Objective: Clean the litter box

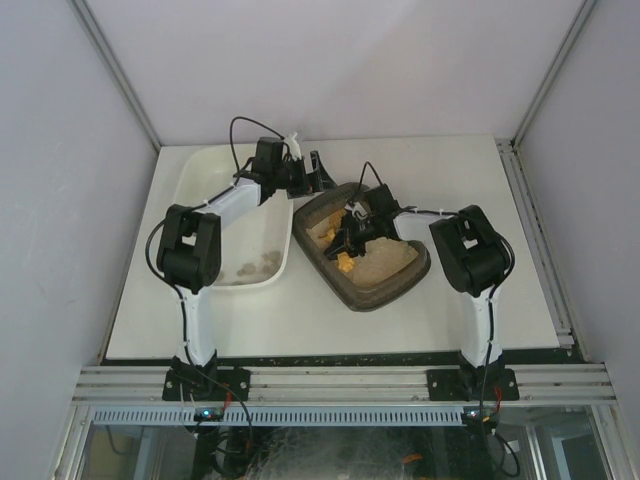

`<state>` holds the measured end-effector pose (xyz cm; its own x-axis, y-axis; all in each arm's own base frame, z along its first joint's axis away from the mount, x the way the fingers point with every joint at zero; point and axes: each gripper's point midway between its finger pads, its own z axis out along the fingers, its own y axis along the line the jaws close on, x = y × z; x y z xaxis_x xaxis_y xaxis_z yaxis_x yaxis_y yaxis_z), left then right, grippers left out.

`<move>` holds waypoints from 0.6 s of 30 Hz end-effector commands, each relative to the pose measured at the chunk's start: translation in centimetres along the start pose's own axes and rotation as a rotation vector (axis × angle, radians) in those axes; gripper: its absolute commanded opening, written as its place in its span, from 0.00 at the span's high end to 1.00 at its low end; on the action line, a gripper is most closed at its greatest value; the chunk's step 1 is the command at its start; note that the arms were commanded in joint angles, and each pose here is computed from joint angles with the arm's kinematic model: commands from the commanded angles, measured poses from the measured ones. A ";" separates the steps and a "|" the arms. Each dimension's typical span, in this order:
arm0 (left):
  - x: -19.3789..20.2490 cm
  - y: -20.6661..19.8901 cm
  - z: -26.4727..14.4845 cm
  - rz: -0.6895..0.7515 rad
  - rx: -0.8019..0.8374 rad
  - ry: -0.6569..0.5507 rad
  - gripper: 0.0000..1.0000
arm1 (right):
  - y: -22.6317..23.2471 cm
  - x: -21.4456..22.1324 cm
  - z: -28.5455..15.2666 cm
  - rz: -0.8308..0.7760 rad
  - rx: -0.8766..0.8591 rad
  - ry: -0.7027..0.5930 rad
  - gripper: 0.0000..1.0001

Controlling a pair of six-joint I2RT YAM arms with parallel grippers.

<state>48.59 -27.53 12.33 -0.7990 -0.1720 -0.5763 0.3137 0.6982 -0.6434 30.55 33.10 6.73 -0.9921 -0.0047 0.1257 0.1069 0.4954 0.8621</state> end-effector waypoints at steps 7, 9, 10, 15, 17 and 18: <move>2.1 1.5 -0.7 -0.039 -0.066 0.074 0.00 | 5.3 -0.5 0.5 -0.198 -0.371 -0.150 1.00; 2.2 1.4 -0.7 -0.037 -0.062 0.075 0.00 | 5.8 -0.6 0.0 -0.220 -0.430 -0.185 1.00; 2.3 1.4 -0.7 -0.037 -0.061 0.078 0.00 | 5.8 -0.6 -0.1 -0.225 -0.453 -0.199 1.00; 2.6 1.5 -0.7 -0.041 -0.056 0.087 0.00 | 5.5 0.0 -0.5 -0.207 -0.554 -0.197 1.00; 2.7 1.5 -0.8 -0.040 -0.057 0.088 0.00 | 5.2 0.1 -0.6 -0.179 -0.561 -0.176 1.00; 2.7 1.5 -0.8 -0.039 -0.057 0.086 0.00 | 4.6 0.2 -0.4 -0.162 -0.539 -0.163 1.00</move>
<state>48.48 -27.48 12.41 -0.8012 -0.1704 -0.5736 0.3140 0.6962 -0.6456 31.65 35.28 9.19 -0.9915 0.1300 -0.0042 0.0136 0.1356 0.9907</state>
